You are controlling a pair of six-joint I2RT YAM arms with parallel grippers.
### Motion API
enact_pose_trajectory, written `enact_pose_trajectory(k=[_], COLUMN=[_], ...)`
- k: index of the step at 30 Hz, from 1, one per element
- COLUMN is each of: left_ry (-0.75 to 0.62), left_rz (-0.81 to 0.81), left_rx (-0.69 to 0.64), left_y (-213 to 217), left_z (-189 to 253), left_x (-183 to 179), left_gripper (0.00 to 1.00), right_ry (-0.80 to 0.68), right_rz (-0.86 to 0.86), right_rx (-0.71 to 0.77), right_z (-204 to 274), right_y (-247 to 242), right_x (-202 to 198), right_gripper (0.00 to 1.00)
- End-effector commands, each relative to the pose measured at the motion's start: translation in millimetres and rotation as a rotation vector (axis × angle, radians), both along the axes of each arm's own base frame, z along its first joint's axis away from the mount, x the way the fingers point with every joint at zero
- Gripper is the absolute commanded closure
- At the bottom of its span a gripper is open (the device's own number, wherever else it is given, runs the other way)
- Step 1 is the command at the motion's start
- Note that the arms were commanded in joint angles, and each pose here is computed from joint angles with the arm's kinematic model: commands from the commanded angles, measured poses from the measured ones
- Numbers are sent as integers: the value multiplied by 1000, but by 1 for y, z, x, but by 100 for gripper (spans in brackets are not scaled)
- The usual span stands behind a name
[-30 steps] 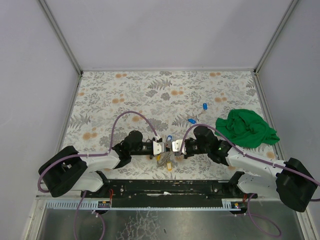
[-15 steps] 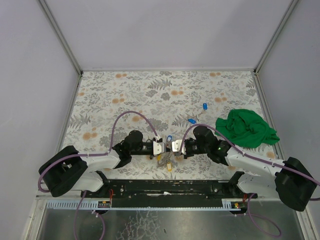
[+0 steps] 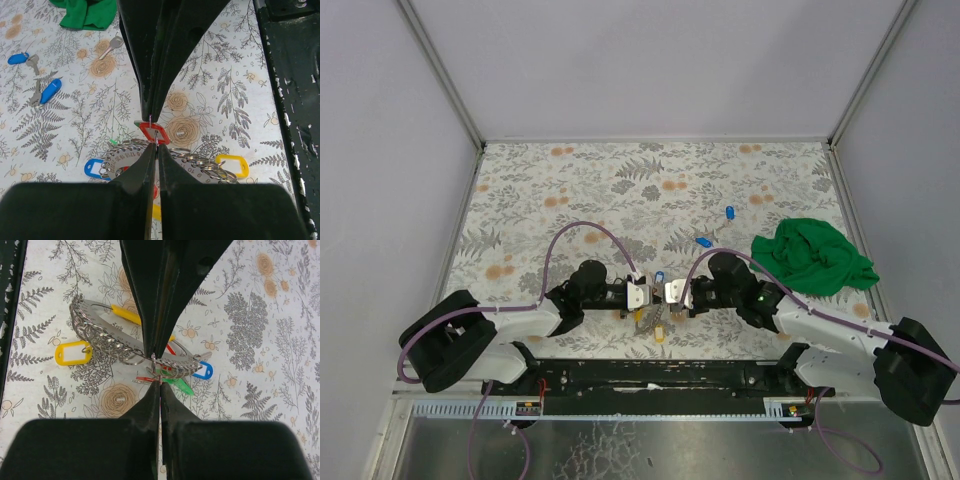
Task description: Put the keys on the keyring
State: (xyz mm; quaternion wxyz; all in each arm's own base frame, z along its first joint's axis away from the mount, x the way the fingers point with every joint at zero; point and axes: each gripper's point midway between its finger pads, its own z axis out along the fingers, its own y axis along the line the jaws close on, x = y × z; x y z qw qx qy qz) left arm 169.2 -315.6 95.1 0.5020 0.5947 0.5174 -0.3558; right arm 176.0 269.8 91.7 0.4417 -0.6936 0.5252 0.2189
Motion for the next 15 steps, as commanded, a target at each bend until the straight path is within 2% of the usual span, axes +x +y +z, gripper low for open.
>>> enact_pose_trajectory(k=[1,15], left_ry=[-45,-41], left_rz=[13,-1], left_rx=[-18,-36], left_y=[-4,-6], left_z=[12,15], left_x=[9,7], left_gripper=[100,100], right_ry=[-28,4], right_rz=[-9,43], right_rx=[28,44], right_z=[11,10], right_y=[1,9], right_x=[-1,-7], right_gripper=[100,100])
